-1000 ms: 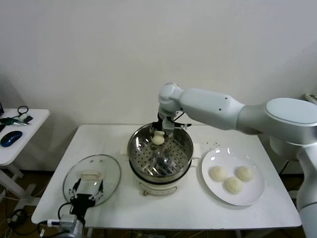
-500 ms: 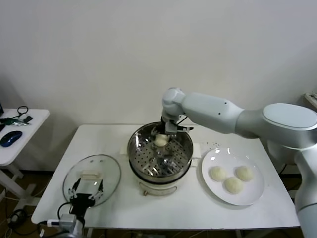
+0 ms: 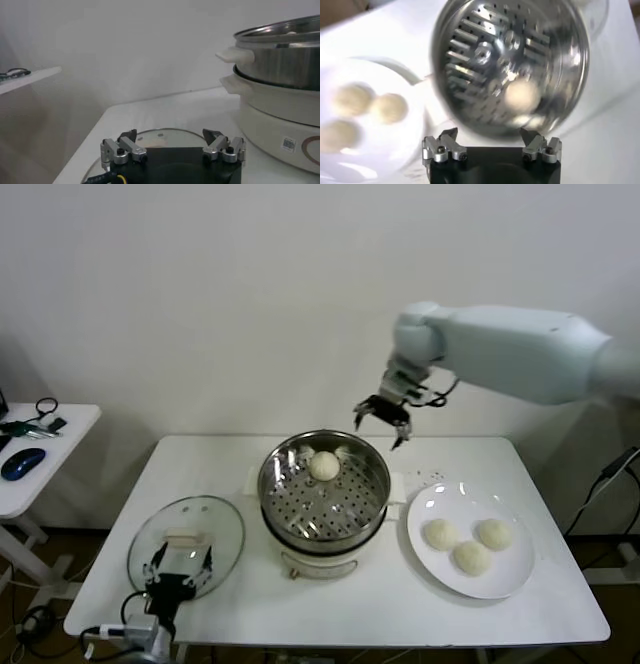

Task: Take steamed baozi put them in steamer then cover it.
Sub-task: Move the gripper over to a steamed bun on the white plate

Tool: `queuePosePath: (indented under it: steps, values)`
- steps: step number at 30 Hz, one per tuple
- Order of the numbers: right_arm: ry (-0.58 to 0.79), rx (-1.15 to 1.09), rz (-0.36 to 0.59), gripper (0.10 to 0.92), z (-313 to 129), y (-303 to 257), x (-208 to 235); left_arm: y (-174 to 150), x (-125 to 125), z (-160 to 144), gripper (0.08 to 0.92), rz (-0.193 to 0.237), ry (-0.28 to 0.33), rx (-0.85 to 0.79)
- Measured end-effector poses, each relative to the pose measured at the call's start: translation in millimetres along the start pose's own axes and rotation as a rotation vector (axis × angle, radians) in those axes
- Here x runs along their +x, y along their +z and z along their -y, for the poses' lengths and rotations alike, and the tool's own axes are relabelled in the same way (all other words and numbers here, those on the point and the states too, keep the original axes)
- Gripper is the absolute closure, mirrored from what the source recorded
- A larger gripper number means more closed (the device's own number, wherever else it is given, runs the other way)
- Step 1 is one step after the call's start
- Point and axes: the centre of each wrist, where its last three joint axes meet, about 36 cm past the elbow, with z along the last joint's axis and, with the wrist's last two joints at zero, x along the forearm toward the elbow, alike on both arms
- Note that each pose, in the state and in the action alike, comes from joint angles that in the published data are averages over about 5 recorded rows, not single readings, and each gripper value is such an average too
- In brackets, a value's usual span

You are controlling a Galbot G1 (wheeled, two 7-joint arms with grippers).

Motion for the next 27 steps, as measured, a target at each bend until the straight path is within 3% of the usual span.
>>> queuePosePath:
  steps: [5,10,27]
  values:
    - [-0.021,-0.249,0.021,0.2,-72,18,-32,0,-2,2,0.177,0.002,0.003,0.004]
    - [-0.027,-0.422,0.032,0.2,-114,12,-71,2,-2,2,0.177,-0.007,0.004,0.006]
    - [-0.022,-0.65,-0.019,0.2,-146,-1,-173,13,2,9,0.177,-0.028,0.002,0.009]
